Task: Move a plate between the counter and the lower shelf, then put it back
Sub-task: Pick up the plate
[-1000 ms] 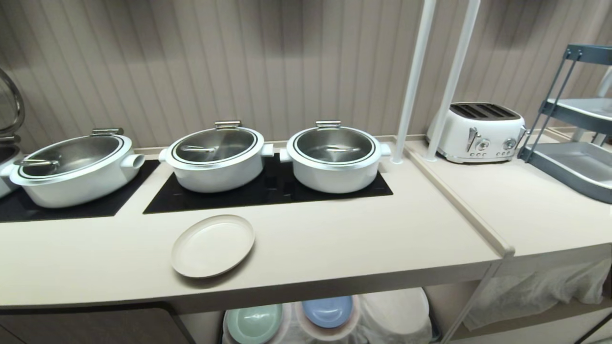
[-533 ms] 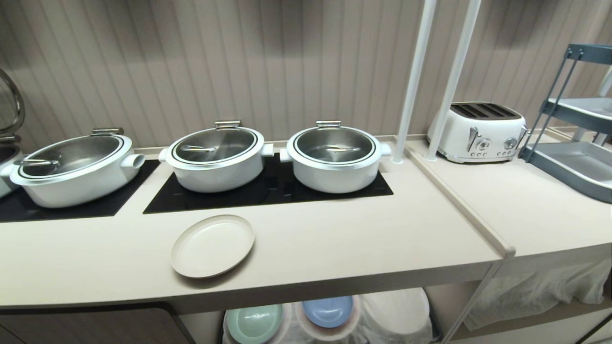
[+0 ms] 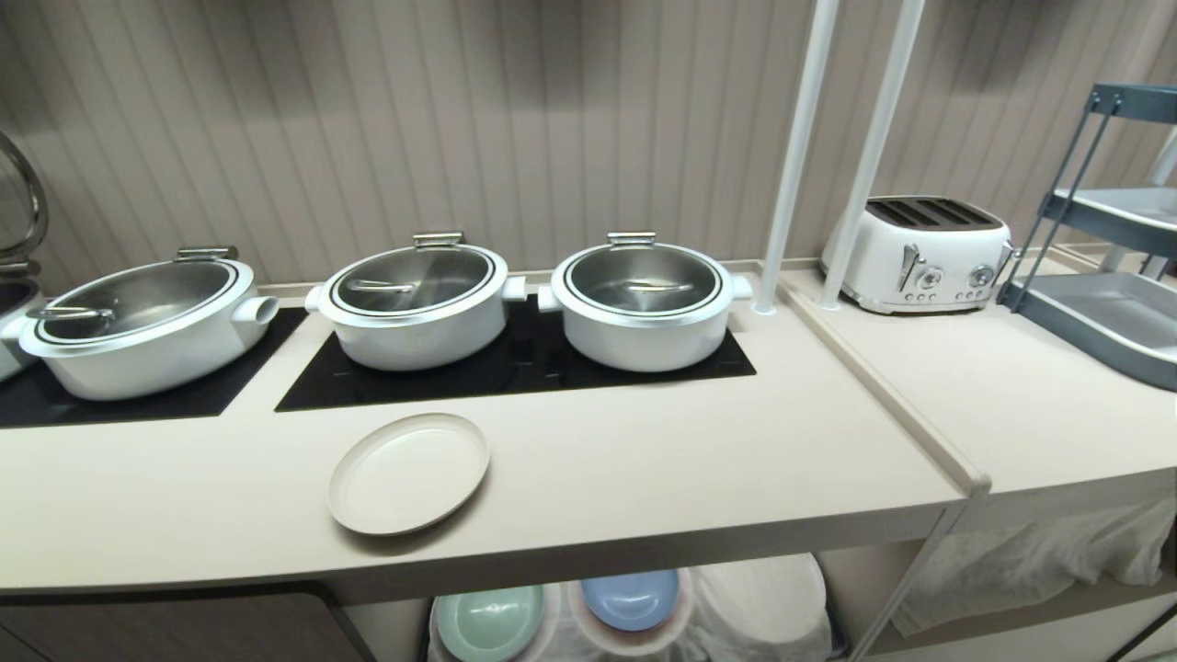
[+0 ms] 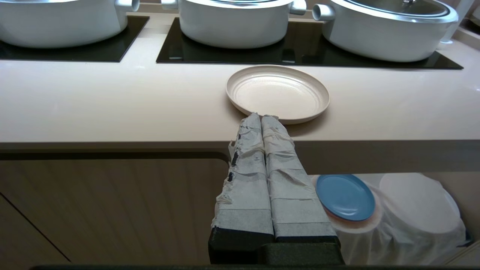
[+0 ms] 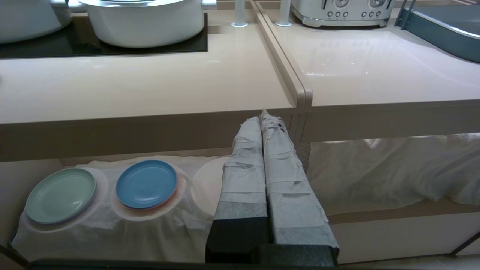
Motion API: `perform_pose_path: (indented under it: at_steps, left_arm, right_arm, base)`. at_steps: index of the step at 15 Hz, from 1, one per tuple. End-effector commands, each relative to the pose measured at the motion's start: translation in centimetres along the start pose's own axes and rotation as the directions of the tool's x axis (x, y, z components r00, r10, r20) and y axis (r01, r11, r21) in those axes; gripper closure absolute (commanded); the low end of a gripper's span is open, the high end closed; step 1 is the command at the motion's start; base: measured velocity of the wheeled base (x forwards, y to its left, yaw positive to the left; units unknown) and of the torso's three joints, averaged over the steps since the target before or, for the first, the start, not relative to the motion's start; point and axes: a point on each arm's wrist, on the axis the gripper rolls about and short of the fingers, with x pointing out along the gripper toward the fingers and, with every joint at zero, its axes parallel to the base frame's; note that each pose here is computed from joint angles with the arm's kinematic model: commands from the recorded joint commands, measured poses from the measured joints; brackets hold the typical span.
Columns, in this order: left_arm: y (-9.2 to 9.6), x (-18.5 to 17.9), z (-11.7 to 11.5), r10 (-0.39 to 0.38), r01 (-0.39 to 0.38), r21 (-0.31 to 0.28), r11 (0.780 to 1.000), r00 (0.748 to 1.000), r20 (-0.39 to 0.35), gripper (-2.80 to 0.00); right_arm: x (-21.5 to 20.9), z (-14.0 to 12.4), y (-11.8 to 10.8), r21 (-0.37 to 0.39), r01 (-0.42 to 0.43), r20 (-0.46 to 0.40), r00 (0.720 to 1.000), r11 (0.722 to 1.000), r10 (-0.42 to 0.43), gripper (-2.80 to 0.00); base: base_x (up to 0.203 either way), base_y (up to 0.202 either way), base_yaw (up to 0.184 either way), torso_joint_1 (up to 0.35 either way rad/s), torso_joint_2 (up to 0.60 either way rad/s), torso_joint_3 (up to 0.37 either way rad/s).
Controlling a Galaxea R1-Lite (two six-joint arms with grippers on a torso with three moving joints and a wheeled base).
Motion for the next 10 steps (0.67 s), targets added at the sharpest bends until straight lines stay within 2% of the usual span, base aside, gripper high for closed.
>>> perform_pose_path:
  at_steps: [1,6,8,10]
  left_arm:
    - [0.0,0.0,-0.1,0.000,0.000,-0.001,1.000,1.000,-0.006,0.00]
    - [0.0,0.0,-0.1,-0.001,0.001,0.007,1.000,1.000,-0.018,0.00]
    - [0.0,0.0,-0.1,-0.010,0.011,0.073,0.997,1.000,-0.016,0.00]
    - [-0.3,-0.4,1.1,-0.084,0.081,0.118,0.990,0.996,0.026,0.00]
  right_arm:
    - [0.0,0.0,0.0,0.000,0.000,0.000,1.000,1.000,0.000,0.00]
    - [0.0,0.0,0.0,0.000,0.000,0.000,1.000,1.000,0.000,0.00]
    - [0.0,0.0,0.0,0.000,0.000,0.000,1.000,1.000,0.000,0.00]
    - [0.0,0.0,0.0,0.000,0.000,0.000,1.000,1.000,0.000,0.00]
  base:
    - [0.000,0.000,0.000,0.000,0.00,0.000]
    - [0.000,0.000,0.000,0.000,0.00,0.000]
    - [0.000,0.000,0.000,0.000,0.00,0.000]
    - [0.000,0.000,0.000,0.000,0.00,0.000]
